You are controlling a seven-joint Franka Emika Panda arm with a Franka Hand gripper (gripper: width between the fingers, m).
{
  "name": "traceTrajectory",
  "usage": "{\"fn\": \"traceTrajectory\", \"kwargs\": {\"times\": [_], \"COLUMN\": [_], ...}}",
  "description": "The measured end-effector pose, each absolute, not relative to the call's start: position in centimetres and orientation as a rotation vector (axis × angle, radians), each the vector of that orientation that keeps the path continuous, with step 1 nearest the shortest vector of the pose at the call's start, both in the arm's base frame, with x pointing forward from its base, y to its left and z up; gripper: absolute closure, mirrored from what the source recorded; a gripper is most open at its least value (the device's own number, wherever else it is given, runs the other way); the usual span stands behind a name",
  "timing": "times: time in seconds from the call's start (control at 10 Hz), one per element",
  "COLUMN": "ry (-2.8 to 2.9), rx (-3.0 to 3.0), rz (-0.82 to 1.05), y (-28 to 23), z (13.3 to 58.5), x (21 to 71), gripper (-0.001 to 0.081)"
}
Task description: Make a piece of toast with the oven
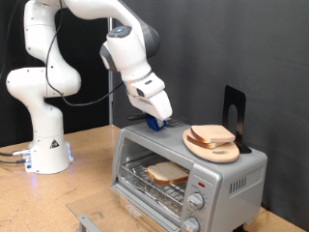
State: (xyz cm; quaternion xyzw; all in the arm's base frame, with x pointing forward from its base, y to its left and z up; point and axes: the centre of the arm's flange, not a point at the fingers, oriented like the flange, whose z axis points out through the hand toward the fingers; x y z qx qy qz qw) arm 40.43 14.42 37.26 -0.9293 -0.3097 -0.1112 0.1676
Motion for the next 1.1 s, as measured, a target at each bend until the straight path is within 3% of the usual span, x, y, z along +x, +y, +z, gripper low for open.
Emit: {"fn": "traceTrajectory", "kwargs": {"times": [0.1,0.2,0.3,0.4,1.1], "ry": [-0.889,-0.893,-0.895,-0.897,-0.973], "rx": [-2.642,-2.641,-2.641,-2.642,-2.644], "rz": [-0.312,-0.31,-0.311,-0.316,-0.378], "y": [14.7,14.9,15.0,15.0,15.4], "z": [37.1,37.1,37.1,37.1,38.7], "x": [40.3,40.2,40.2,40.3,40.1], "gripper": [0.0415,0.0149,0.0149,0.0032,-0.0002]}}
